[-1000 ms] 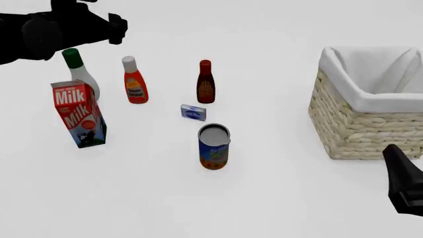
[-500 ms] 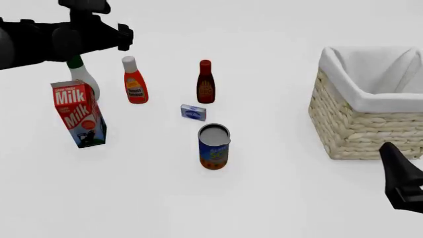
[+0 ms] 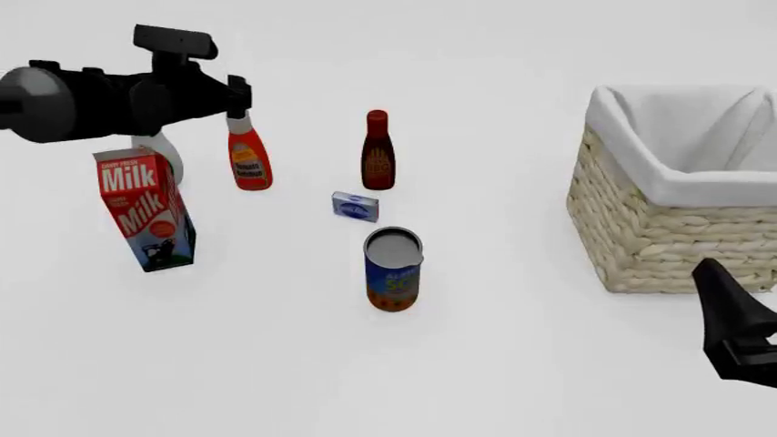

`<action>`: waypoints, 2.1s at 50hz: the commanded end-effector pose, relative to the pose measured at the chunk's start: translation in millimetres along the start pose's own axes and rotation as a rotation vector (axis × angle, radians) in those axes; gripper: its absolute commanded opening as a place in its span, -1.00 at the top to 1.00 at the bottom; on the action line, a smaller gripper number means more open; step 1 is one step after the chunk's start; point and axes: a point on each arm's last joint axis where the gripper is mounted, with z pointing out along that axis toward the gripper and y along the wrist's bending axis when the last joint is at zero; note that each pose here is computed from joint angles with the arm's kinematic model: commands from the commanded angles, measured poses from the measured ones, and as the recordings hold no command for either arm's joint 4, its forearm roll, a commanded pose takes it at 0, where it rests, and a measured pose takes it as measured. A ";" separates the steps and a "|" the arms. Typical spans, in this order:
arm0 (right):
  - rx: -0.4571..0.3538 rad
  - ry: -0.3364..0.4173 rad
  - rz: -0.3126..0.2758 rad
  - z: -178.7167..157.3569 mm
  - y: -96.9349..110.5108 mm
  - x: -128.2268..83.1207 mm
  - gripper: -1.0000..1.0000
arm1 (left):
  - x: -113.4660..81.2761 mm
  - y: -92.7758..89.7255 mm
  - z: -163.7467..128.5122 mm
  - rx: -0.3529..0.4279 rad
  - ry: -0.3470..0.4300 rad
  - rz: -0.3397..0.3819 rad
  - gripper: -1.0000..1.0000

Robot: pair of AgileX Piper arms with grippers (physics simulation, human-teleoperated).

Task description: Pick the ketchup and place it in the basket.

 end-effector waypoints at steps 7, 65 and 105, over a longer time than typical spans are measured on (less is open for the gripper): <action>0.000 0.004 0.004 0.8 0.0 0.2 -1.00 | 13.6 0.5 15.7 -0.002 0.022 -0.008 -1.00; 0.003 0.020 0.019 4.7 -0.2 1.2 -1.00 | 42.7 -1.3 46.7 -0.001 0.058 -0.037 -1.00; 0.004 0.034 0.031 9.6 -0.3 2.1 -1.00 | 57.0 -1.9 68.8 0.000 0.077 -0.039 -1.00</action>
